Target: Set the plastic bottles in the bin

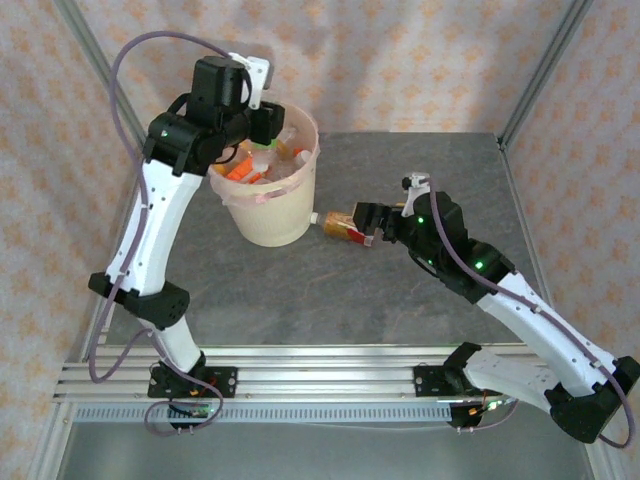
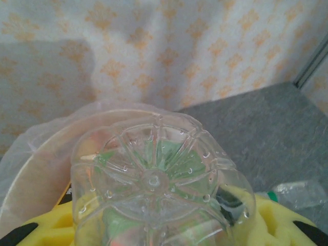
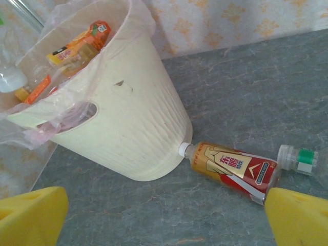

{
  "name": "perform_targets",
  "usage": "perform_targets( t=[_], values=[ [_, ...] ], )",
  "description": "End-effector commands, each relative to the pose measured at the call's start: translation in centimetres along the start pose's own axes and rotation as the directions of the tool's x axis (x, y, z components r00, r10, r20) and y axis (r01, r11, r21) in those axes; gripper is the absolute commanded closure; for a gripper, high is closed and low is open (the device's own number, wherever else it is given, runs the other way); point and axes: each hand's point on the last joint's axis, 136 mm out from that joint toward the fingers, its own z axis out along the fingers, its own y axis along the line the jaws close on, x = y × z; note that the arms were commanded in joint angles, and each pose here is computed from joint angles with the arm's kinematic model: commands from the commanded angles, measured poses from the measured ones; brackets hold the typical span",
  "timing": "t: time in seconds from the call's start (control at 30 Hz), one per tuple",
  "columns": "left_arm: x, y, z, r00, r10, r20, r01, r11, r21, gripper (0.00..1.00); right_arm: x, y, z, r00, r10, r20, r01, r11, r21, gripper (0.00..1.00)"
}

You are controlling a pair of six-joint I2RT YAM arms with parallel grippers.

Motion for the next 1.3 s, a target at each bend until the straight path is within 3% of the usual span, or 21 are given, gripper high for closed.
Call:
perform_targets(
  t=[0.0, 0.17, 0.43, 0.53, 0.6, 0.67, 1.0, 1.27],
  values=[
    [0.9, -0.5, 0.5, 0.998, 0.044, -0.053, -0.042, 0.998, 0.040, 0.68, -1.2, -0.3, -1.1, 0.999, 0.023, 0.036, -0.024, 0.999, 0.034, 0.01],
    [2.3, -1.3, 3.0, 0.991, 0.053, -0.123, -0.044, 0.996, 0.076, 0.68, -1.2, -0.5, -1.1, 0.999, 0.030, 0.033, -0.032, 0.998, 0.050, 0.01],
    [4.5, -2.2, 6.8, 0.974, 0.057, -0.220, -0.032, 0.993, 0.116, 0.59, -1.1, -0.8, -1.2, 0.999, 0.042, 0.033, -0.044, 0.997, 0.062, 0.01],
    [5.1, -2.1, 7.9, 0.968, 0.054, -0.243, -0.029, 0.994, 0.106, 0.48, -1.1, -0.9, -1.3, 0.998, 0.045, 0.034, -0.047, 0.997, 0.065, 0.01],
    [5.3, -2.1, 8.4, 0.967, 0.050, -0.249, -0.025, 0.994, 0.102, 0.34, -1.1, -0.9, -1.2, 0.998, 0.047, 0.033, -0.049, 0.997, 0.065, 0.01],
    [5.3, -2.0, 8.8, 0.968, 0.045, -0.247, -0.023, 0.995, 0.093, 0.30, -1.1, -0.9, -1.3, 0.998, 0.049, 0.033, -0.051, 0.997, 0.064, 0.01],
    [3.5, 0.7, 8.9, 0.984, 0.014, -0.177, -0.025, 0.998, -0.064, 0.04, -0.9, -0.8, -1.0, 0.998, 0.050, 0.025, -0.052, 0.997, 0.061, 0.01],
    [2.6, 4.7, 7.6, 0.986, 0.058, -0.157, -0.100, 0.956, -0.274, 0.04, -0.7, -0.7, -0.8, 0.999, 0.050, 0.017, -0.051, 0.997, 0.057, 0.01]
  ],
)
